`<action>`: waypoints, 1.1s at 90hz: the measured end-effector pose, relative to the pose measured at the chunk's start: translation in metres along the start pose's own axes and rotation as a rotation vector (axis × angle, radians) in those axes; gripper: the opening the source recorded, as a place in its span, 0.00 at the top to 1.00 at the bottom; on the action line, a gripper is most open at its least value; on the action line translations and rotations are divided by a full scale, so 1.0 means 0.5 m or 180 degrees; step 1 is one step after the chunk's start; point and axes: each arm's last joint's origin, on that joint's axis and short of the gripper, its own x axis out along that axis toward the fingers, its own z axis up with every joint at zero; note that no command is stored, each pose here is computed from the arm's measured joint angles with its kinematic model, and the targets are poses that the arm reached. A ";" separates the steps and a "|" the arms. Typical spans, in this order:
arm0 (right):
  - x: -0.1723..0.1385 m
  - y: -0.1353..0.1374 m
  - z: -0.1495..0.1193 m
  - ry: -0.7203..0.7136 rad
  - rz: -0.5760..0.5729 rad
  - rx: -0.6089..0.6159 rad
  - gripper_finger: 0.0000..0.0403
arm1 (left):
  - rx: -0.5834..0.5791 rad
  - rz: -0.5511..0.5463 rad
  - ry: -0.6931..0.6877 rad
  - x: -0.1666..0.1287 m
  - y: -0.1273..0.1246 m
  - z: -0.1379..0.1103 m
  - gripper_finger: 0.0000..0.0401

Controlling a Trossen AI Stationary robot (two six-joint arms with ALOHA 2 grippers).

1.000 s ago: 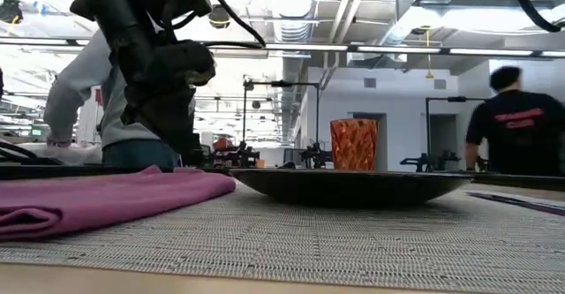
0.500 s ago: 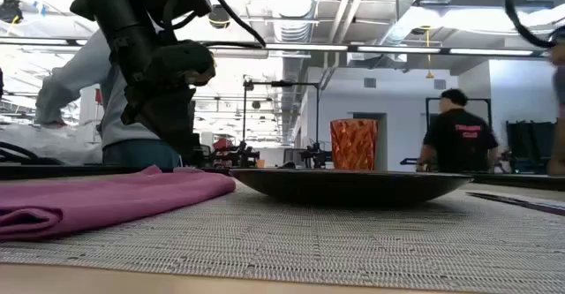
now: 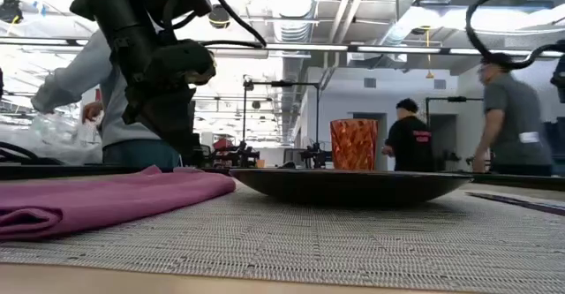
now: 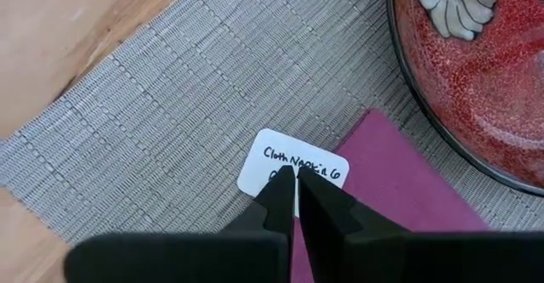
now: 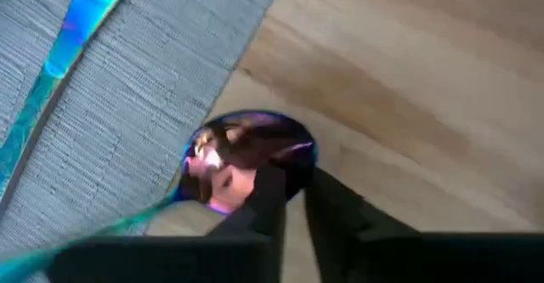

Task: Set table place
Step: Put the blue spoon on the table mat

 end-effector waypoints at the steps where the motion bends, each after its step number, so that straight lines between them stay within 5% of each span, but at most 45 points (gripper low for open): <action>1: 0.000 0.000 0.001 0.0006 -0.0002 -0.0003 0.97 | 0.0001 0.0000 -0.0001 0.000 0.000 0.000 1.00; 99: -0.040 0.027 0.166 0.0028 0.0721 -0.0190 1.00 | 0.0001 0.0049 -0.0054 0.000 0.001 0.001 1.00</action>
